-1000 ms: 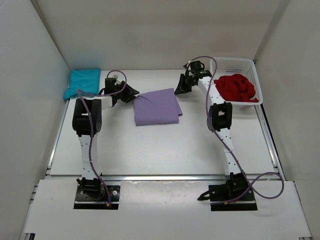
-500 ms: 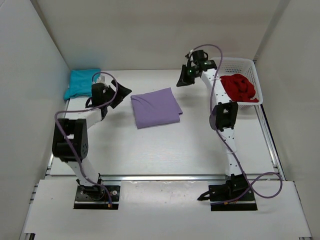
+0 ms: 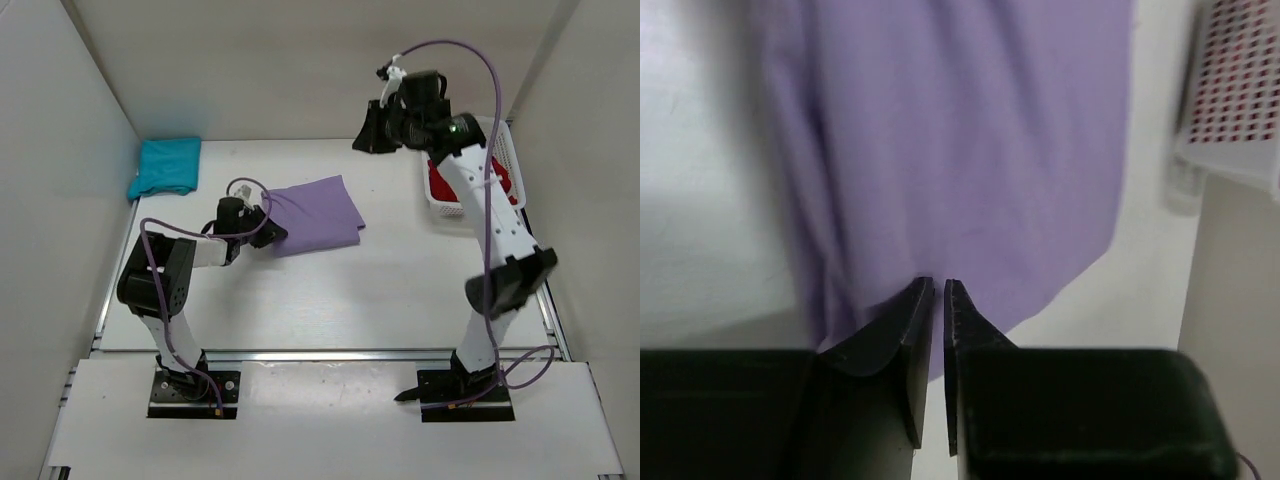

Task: Fold and stack the t-shirts
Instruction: Fold the long partially folded tshirt into a neat square

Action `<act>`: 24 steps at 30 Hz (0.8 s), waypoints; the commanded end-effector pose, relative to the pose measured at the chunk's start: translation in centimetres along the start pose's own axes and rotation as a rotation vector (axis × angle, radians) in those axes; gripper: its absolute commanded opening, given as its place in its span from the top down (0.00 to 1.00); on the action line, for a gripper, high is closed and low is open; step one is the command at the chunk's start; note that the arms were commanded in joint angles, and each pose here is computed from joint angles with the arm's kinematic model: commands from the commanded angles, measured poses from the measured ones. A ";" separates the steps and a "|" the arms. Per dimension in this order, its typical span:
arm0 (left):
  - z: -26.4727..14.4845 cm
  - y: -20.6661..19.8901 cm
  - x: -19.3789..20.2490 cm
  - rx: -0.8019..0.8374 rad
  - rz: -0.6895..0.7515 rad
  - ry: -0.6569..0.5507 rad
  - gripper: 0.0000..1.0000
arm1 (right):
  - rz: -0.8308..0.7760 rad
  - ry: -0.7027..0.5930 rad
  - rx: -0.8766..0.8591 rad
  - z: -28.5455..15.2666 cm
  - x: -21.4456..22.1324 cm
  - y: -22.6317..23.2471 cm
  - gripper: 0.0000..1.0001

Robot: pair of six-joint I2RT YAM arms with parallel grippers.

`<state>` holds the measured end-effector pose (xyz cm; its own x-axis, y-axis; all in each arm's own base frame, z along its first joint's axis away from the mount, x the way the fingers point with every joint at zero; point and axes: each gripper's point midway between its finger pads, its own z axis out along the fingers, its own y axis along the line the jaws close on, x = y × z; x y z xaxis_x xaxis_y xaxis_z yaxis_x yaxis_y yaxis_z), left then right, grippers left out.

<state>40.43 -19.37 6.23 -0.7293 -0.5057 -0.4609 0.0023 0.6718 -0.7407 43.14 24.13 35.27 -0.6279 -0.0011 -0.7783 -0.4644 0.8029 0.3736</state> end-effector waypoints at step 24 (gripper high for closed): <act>-4.5 4.6 -0.7 -0.162 -0.004 -0.075 0.23 | 0.342 0.204 -0.218 14.2 21.7 -8.1 0.89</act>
<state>36.87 -14.67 5.68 -0.6860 -0.5611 -0.4632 -0.0955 0.7006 -0.7072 40.79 25.07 3.08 -0.9279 0.0928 -0.3611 -0.2032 0.6862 0.6985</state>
